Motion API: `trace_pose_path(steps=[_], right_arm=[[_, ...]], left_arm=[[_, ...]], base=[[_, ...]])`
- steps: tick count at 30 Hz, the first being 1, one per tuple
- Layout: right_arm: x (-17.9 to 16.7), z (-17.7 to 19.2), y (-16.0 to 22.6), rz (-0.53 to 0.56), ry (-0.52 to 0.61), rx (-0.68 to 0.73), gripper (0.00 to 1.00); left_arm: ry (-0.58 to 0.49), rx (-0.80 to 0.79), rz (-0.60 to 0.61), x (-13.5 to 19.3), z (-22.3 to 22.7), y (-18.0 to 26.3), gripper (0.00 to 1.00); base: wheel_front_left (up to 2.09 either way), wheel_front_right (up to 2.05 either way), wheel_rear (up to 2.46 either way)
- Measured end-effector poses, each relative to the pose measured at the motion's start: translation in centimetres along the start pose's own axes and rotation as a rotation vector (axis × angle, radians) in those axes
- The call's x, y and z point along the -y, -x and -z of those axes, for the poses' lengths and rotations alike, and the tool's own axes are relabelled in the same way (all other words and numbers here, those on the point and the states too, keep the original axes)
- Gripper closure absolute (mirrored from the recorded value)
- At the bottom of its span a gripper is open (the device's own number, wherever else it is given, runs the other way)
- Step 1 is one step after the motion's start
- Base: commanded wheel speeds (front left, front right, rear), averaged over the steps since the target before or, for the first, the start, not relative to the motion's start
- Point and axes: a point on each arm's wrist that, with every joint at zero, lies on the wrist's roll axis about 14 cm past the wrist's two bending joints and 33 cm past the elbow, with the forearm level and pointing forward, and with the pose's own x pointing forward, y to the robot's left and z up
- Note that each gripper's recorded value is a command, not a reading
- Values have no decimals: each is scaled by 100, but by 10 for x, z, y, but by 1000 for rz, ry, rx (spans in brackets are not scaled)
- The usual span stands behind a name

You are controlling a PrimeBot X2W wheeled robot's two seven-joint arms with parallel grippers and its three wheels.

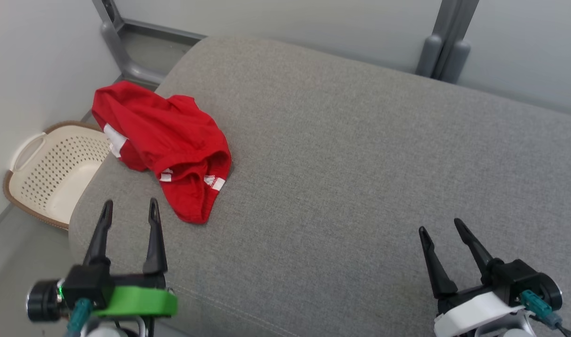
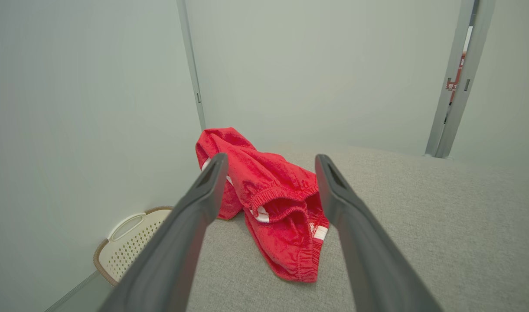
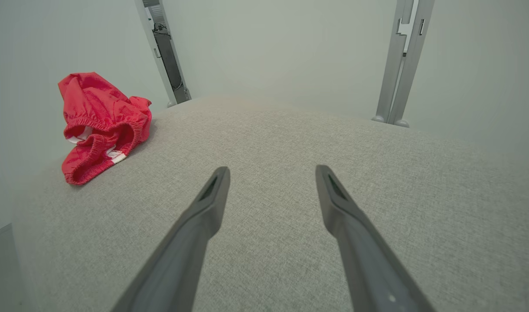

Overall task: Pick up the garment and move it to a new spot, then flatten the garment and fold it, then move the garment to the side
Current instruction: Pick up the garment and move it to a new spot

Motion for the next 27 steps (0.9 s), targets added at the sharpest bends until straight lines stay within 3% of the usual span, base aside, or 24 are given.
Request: trace_pose_path(steps=[6, 10, 12, 14, 21, 24, 27], right_arm=[[25, 14, -18, -16, 28, -22, 0], [41, 31, -25, -15, 28, -50, 0], [50, 36, -28, -5, 28, -55, 0], [59, 41, -29, 6, 29, -61, 0], [87, 61, -28, 49, 30, -92, 0], [101, 68, -27, 82, 25, -99, 0], [109, 75, -27, 100, 21, -107, 0]], left_arm=[[-71, 15, 41, -4, -5, -69, 0], [-92, -86, 3, -24, 22, -109, 0], [-22, -102, -31, -31, 27, -133, 0], [-16, -141, -40, -36, 33, -153, 0], [71, -455, -163, -62, 104, -175, 0], [160, -492, -170, -50, 122, -184, 0], [169, -567, -169, -43, 148, -183, 0]], base=[[0, 0, 0], [0, 0, 0], [0, 0, 0], [0, 0, 0], [0, 0, 0], [0, 0, 0], [0, 0, 0]])
